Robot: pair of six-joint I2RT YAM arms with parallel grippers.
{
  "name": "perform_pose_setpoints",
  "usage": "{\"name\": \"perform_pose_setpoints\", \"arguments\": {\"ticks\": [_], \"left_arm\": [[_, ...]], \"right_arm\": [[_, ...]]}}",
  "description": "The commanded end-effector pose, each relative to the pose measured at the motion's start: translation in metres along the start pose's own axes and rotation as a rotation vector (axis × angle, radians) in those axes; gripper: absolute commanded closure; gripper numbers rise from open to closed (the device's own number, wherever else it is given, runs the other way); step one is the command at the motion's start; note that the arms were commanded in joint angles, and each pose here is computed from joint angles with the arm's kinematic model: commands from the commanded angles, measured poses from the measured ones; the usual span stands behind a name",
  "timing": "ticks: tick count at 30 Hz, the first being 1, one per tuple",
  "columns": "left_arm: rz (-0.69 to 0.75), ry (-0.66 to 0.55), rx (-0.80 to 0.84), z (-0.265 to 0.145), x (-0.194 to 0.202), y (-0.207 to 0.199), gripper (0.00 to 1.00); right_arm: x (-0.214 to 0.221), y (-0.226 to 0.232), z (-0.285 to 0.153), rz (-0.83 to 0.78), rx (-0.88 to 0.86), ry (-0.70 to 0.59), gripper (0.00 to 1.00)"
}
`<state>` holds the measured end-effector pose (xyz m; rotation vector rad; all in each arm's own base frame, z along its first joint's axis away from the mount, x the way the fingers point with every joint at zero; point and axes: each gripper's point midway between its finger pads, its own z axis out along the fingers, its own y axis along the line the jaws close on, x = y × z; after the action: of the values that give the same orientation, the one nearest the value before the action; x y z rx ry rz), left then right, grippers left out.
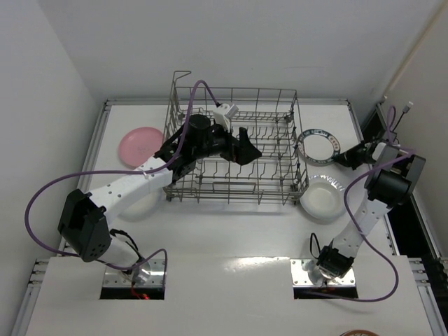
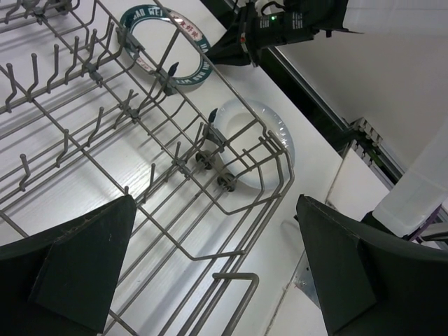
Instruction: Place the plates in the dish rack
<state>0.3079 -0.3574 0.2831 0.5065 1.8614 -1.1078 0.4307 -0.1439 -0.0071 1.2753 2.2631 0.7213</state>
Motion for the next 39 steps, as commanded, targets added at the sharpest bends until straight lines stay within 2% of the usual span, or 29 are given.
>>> {"name": "perform_pose_setpoints", "arguments": {"ticks": [1,9,14,19,25,33,39], "left_arm": [[0.05,-0.058,0.007,-0.001,-0.024,-0.008,0.0],[0.05,-0.067,-0.012,-0.001,-0.026,-0.005,0.0],[0.049,-0.075,-0.032,-0.004,-0.028,-0.003,0.0],[0.051,-0.087,-0.037,-0.006,-0.032,-0.004,0.0],[0.048,-0.083,-0.049,-0.006,-0.031,-0.001,0.0],[0.039,-0.083,-0.049,-0.006,-0.031,-0.002,0.0],[0.03,-0.079,-0.04,-0.006,-0.03,-0.004,0.0]], "right_arm": [[0.003,-0.01,-0.004,-0.025,0.05,-0.04,1.0],[-0.016,0.021,-0.074,-0.086,0.027,-0.279,1.0],[-0.027,0.048,-0.149,-0.122,0.02,-0.518,1.0],[-0.015,0.069,-0.207,-0.159,-0.012,-0.688,1.0],[0.013,0.104,-0.269,-0.3,-0.067,-0.828,1.0],[0.062,0.166,-0.295,-0.599,-0.213,-0.817,1.0],[0.105,0.186,-0.268,-0.832,-0.2,-0.713,1.0]]}}
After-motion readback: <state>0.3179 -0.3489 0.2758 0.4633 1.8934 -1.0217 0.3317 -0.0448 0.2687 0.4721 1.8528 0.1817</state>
